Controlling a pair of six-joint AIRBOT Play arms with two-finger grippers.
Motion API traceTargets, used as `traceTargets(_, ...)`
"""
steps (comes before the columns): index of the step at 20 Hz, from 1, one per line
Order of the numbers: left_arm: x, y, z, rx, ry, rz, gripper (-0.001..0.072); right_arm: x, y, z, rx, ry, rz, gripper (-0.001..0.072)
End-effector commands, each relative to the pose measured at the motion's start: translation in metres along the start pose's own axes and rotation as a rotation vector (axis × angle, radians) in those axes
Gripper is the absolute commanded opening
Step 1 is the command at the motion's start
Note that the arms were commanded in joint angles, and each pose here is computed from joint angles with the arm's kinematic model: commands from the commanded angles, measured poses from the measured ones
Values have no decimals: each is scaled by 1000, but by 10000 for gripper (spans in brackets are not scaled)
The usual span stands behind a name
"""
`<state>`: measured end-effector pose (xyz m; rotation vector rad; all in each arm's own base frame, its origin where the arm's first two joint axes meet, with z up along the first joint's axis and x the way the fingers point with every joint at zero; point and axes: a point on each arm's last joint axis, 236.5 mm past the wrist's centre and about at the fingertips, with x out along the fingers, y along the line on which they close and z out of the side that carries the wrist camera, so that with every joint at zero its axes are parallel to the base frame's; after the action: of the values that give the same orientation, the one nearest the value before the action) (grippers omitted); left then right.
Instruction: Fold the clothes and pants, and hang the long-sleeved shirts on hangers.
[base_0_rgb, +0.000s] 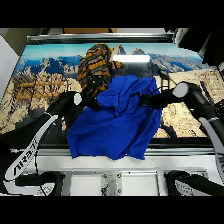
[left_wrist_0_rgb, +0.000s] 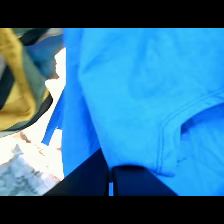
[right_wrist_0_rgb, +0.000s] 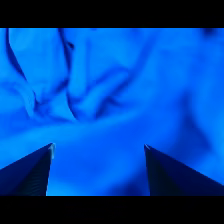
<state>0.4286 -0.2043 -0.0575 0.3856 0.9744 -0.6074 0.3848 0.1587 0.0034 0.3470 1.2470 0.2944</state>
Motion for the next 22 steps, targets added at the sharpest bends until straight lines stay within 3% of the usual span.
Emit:
traceTargets(1, -14, 10, -1, -28, -1, 6, 12, 79, 16, -11, 51, 60, 44, 613)
traceTargets(4, -22, 13, -2, -42, 5, 6, 12, 113, 23, -20, 78, 80, 60, 607)
traceTargets(5, -23, 12, -3, -41, 8, 3, 12, 116, 25, -18, 73, 68, 60, 528)
traceTargets(7, -24, 10, -6, -46, 21, -3, 12, 113, 30, -10, 65, 38, 68, 224)
traceTargets(9, -34, 10, -2, -44, 9, 0, 12, 96, 28, 4, -3, 1, 37, 9)
traceTargets(13, -143, 35, 58, -36, -171, 75, 12, -36, 20, 67, -178, -164, -83, 10)
traceTargets(16, -259, 17, 88, 4, -322, 90, 12, -168, 25, 68, -215, -280, -101, 10)
traceTargets(19, -309, -50, 63, -40, -324, -113, 12, -241, 21, 15, -202, -284, -124, 10)
traceTargets(22, -298, -123, 9, -66, -185, -298, 12, -255, 18, -52, -128, -151, -128, 10)
